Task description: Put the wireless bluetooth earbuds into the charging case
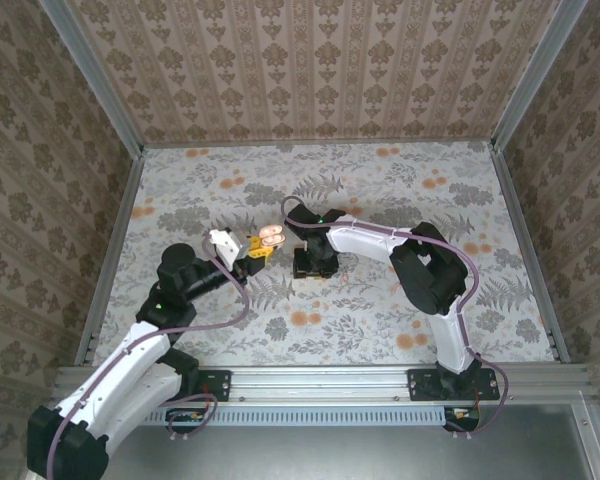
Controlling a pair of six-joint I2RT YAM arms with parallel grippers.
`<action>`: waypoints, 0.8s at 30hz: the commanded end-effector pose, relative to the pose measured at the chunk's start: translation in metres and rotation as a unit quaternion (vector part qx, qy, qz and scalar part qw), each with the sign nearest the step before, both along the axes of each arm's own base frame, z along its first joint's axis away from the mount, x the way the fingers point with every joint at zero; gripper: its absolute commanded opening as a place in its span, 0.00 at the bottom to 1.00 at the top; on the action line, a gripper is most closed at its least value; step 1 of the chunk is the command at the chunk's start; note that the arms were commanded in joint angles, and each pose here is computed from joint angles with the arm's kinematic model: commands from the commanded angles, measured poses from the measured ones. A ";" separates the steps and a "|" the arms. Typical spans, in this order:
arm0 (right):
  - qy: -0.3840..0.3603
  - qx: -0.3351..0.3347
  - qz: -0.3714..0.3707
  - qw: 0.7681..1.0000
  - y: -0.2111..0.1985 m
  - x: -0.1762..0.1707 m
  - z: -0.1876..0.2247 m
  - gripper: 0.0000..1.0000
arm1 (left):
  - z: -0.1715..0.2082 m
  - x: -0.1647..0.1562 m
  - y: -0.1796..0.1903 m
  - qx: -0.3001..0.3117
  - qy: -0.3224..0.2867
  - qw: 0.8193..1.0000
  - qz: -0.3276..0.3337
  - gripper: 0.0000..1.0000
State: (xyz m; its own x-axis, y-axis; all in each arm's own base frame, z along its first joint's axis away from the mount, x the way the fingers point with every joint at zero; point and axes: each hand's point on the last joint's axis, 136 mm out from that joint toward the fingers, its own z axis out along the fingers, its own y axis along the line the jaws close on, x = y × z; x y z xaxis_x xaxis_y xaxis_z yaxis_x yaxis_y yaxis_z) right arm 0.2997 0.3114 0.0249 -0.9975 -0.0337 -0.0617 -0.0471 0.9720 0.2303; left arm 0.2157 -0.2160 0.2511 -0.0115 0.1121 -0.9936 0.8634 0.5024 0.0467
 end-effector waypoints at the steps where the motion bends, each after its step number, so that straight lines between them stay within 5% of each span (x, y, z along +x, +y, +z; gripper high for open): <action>1: 0.002 -0.010 -0.016 1.000 -0.002 -0.001 -0.004 0.43 | 0.004 -0.004 0.002 0.002 -0.015 1.000 -0.006 0.00; 24: -0.008 -0.023 -0.001 1.000 0.008 0.017 -0.011 0.39 | 0.004 -0.008 0.007 0.005 -0.017 1.000 0.002 0.00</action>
State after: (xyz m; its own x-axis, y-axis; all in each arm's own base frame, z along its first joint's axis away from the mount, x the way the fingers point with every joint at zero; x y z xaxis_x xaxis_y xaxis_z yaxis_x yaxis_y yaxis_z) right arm 0.3092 0.3174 0.0203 -0.9982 -0.0229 -0.0552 -0.0342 0.9766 0.2121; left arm 0.2092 -0.2121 0.2563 0.0080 0.1087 -0.9940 0.8617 0.5037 0.0620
